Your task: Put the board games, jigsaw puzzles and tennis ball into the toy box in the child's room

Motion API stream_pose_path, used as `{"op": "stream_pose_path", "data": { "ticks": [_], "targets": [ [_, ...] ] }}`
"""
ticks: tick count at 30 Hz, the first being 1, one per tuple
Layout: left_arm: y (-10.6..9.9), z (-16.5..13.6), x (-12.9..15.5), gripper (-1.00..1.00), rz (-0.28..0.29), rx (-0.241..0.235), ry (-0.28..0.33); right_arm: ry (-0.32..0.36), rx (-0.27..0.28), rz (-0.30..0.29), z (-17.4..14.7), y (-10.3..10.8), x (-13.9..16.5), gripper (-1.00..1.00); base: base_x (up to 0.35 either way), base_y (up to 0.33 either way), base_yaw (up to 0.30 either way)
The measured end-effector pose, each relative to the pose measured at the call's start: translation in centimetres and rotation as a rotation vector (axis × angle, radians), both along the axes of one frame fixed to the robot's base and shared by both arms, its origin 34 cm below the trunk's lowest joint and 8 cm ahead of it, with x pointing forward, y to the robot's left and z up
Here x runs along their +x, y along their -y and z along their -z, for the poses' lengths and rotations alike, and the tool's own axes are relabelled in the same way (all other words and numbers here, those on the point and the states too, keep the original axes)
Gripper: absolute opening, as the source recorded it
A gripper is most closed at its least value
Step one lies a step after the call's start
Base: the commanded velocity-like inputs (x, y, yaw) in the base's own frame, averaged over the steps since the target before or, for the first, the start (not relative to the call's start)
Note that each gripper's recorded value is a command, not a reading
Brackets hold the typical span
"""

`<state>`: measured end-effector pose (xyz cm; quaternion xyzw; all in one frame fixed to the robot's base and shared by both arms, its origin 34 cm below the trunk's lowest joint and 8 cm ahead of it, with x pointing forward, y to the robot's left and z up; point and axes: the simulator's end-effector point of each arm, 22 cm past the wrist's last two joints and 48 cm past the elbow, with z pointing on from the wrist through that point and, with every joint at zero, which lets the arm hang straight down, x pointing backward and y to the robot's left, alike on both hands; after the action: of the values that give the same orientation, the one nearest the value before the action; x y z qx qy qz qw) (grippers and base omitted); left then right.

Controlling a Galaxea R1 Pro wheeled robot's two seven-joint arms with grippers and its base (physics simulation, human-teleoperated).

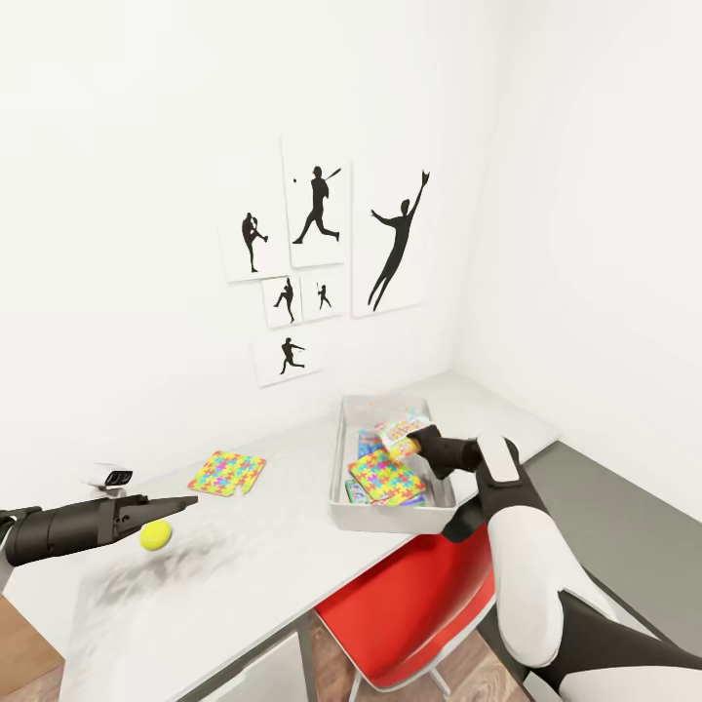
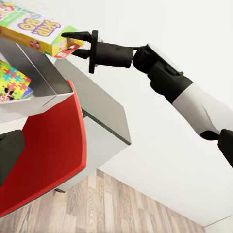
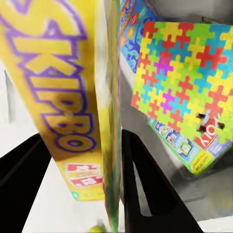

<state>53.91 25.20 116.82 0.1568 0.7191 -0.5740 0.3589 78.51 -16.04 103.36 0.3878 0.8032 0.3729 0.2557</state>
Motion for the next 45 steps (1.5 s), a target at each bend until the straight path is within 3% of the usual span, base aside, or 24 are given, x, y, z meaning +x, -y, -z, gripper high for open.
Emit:
{"op": "stream_pose_path", "data": {
  "ticks": [1,4,7,30,37,45],
  "targets": [
    [0.0,0.0,0.0,1.00,0.000,0.000,0.000,-0.045,-0.026,0.020,0.8,0.6,-0.4,-1.00,0.000,0.000,0.000],
    [0.0,0.0,0.0,1.00,0.000,0.000,0.000,-0.061,0.015,0.094,0.7,1.2,0.0,-1.00,0.000,0.000,0.000],
    [0.0,0.0,0.0,1.00,0.000,-0.001,0.000,-0.063,0.043,0.125,0.5,1.1,0.2,-1.00,0.000,0.000,0.000],
    [0.0,0.0,0.0,1.00,-0.001,-0.001,0.001,-0.058,0.052,0.132,0.2,1.0,0.5,-1.00,0.000,0.096,0.000],
    [0.0,0.0,0.0,1.00,-0.001,-0.001,0.001,-0.085,0.089,0.109,0.8,-0.6,0.2,-1.00,0.000,0.107,0.000],
    [0.0,0.0,0.0,1.00,0.000,-0.001,0.002,-0.104,0.110,0.148,1.5,-0.6,0.2,-1.00,0.000,0.028,0.000]
  ]
}}
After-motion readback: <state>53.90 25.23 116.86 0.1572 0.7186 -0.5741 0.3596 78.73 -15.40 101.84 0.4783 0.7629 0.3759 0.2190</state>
